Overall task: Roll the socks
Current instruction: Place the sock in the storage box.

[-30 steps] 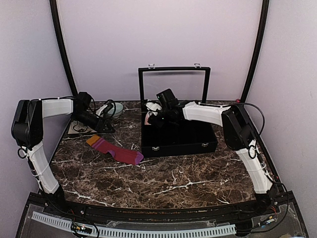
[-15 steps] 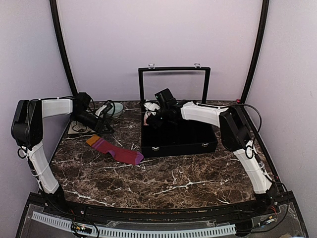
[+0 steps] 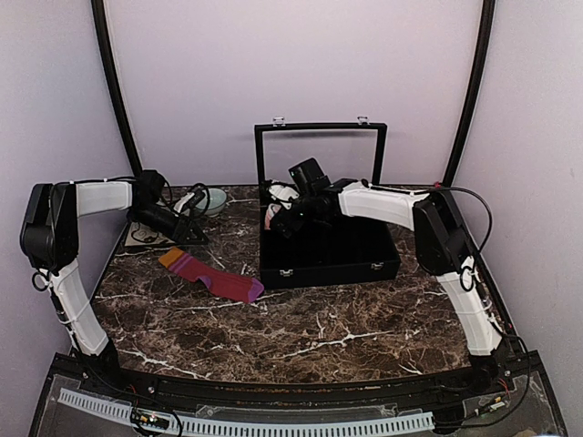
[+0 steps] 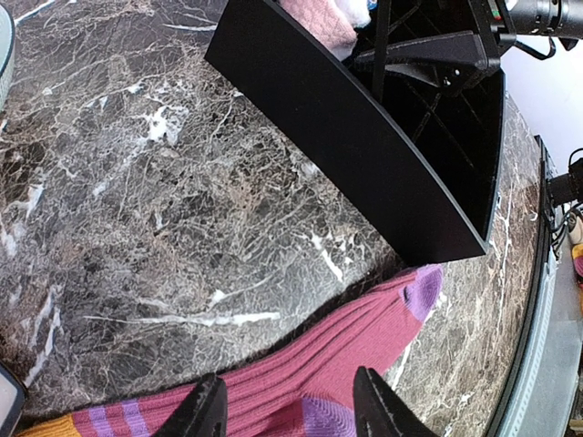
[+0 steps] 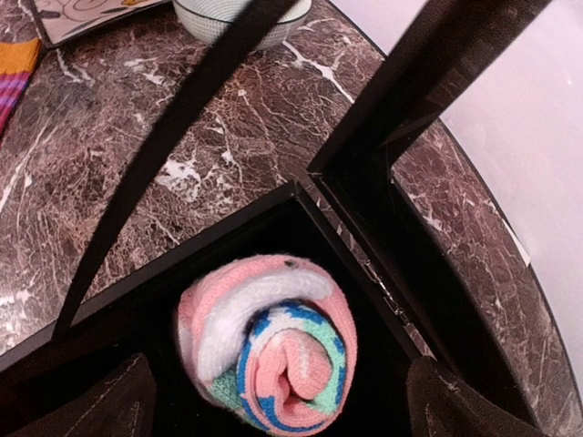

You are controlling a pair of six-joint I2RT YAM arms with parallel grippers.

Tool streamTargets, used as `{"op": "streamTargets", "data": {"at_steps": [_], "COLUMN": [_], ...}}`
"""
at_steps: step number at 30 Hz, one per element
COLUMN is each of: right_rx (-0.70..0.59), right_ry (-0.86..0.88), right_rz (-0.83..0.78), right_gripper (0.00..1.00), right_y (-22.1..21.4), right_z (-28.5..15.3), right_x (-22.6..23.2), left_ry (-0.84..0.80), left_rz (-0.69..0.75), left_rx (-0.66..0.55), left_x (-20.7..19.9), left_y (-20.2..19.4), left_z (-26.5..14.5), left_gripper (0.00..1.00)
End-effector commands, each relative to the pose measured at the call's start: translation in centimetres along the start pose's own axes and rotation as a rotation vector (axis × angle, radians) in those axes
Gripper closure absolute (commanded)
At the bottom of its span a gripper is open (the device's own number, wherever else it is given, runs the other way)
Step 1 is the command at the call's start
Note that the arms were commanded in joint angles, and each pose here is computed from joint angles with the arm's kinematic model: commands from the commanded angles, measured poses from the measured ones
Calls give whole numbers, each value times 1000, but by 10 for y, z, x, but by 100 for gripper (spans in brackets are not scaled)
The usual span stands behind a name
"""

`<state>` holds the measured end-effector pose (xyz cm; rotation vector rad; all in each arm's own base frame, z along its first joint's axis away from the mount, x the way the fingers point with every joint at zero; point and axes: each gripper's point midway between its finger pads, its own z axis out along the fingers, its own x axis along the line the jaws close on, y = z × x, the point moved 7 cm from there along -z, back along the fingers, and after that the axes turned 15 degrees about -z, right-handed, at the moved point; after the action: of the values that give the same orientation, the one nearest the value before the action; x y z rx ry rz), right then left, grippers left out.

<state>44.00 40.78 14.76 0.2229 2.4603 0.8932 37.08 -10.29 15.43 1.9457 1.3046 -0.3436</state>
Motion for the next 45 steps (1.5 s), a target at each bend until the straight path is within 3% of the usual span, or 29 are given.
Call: {"op": "streamTargets", "data": {"at_steps": [1,8,10,14,18,29,36,45], "right_rx": [-17,-149,-173,-176,-178,-112,-93,-211], "right_ry": [-54,-76,-85,-105,-81,-104,-134,-184], "right_rz": [11,123,147,203,231,258,257,267], "right_gripper": [1,0,4,18,24,33,32,18], "right_y": [10,9,11,15,16,1,-1,43], "right_z": [-29,-72,-74,-62,-45,2,12,-41], "right_x": [-18,-44,-48,-55,-53,-40,-33,-61], "left_ry": [-13,-25,-7,0,-32,30,84,105], "left_rz": [24,56,59,58,77,94,122,121], "left_rx": [-25,35,49,64,98,191,221,202], "left_x": [-12,-9,-6,-3,-3,14,21,30], "left_y": [2,-13,-19,-26,-34,-55,-63,-64], "left_z": [-18,-16,-15,-12,-9,1,4,11], "left_gripper": [50,48,48,48,46,46,46,47]}}
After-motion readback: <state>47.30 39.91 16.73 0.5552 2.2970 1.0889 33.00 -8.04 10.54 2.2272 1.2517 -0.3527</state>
